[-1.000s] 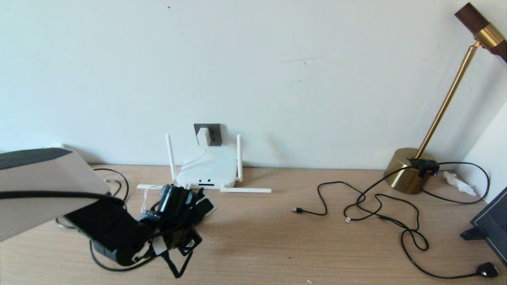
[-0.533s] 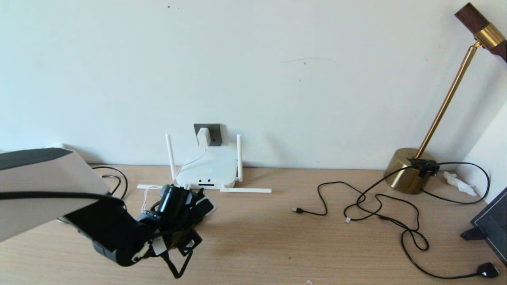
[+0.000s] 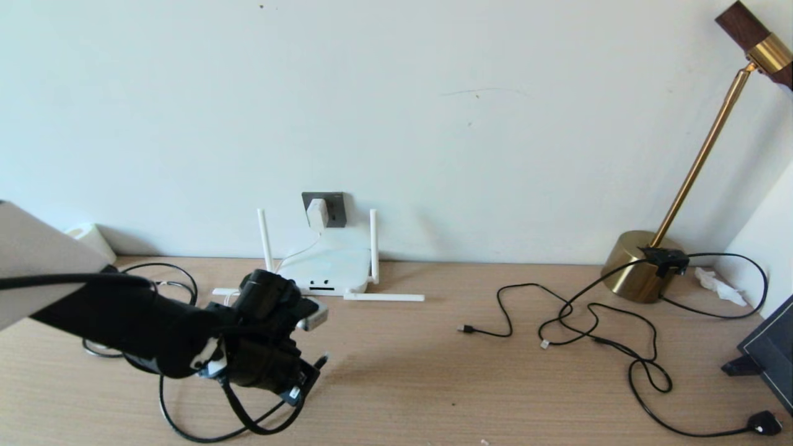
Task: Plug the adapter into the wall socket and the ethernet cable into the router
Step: Plug cable into router interface
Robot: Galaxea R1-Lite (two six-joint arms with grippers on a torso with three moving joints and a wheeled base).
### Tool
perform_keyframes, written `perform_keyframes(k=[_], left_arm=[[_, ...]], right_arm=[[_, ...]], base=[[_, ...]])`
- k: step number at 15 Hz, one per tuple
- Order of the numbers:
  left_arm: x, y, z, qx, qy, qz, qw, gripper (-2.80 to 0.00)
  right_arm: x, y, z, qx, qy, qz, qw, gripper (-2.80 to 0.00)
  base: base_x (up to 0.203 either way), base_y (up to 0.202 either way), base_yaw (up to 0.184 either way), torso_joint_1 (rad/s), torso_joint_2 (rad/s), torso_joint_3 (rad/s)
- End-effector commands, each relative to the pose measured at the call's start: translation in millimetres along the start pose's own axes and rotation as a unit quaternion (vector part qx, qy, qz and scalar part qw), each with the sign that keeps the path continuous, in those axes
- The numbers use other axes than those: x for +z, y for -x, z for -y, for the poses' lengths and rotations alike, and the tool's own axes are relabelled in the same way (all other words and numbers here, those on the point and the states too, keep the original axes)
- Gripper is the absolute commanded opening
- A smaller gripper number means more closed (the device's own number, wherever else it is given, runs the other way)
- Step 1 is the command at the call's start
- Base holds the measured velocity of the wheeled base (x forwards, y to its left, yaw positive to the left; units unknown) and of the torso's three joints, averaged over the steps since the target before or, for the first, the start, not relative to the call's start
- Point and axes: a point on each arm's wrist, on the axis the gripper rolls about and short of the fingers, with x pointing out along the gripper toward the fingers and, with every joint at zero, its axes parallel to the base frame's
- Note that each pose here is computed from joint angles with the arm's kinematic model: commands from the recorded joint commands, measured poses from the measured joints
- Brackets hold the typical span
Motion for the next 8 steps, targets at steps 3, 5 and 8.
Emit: perform_keyframes(k=[3,5,8], left_arm=[[13,23,-39.7,-0.081,0.165,0.029,0.9825,-2.80],[12,17,-58.9,-0.092,0.202,0.024,0.9747,-2.80],[17,1,-80.8,-0.108,0.256,0.018,0.9606,-2.80]], right_arm=[[0,0,0,0.000,0.001,-0.001,1.000,-2.80],[0,0,0,0.000,0.000,-0.001,1.000,-2.80],[0,0,0,0.001,0.000,-0.001,1.000,-2.80]], base=[[0.000,0.000,0.000,0.000,0.00,0.000],[0.000,0.000,0.000,0.000,0.00,0.000],[0.000,0.000,0.000,0.000,0.00,0.000]])
